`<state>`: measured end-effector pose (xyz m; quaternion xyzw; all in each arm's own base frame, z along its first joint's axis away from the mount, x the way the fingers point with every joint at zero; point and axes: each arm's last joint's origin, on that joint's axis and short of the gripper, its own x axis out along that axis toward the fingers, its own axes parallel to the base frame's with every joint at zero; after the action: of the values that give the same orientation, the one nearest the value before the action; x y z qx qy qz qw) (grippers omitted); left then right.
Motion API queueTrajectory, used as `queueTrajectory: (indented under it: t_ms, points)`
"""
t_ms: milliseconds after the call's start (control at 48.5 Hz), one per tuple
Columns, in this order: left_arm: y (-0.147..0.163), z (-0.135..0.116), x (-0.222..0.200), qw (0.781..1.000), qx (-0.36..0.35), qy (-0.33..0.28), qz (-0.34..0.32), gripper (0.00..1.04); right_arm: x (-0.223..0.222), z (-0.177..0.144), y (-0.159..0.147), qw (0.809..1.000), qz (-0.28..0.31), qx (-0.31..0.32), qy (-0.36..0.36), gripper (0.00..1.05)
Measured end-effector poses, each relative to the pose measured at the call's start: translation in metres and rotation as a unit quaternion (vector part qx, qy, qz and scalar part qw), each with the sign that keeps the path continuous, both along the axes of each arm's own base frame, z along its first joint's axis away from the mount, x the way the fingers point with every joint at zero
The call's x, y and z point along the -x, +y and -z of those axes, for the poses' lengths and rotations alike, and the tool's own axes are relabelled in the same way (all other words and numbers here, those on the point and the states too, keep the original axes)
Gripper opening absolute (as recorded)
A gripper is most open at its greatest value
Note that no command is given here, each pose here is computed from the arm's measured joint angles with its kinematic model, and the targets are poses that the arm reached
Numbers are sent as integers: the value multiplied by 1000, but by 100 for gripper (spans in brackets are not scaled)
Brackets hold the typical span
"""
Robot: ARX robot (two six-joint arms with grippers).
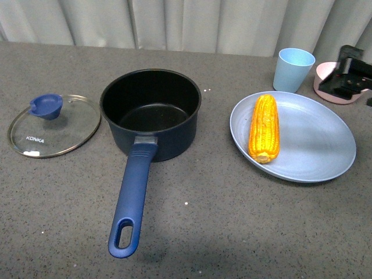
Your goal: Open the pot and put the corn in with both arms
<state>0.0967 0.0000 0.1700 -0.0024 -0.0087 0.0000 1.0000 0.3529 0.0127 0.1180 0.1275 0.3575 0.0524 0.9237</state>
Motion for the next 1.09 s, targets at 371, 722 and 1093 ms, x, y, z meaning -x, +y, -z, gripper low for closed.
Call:
queueTrajectory:
  t_ms: [371, 722, 1093]
  points:
    - [0, 0, 0, 1000, 0, 0, 0, 98, -35, 35, 65, 995, -41, -2, 96, 96]
    - [0, 0, 0, 1000, 0, 0, 0, 98, -59, 54, 73, 990, -34, 12, 140, 85]
    - [0, 0, 0, 1000, 0, 0, 0, 98, -66, 55, 79, 989, -45, 5, 142, 37]
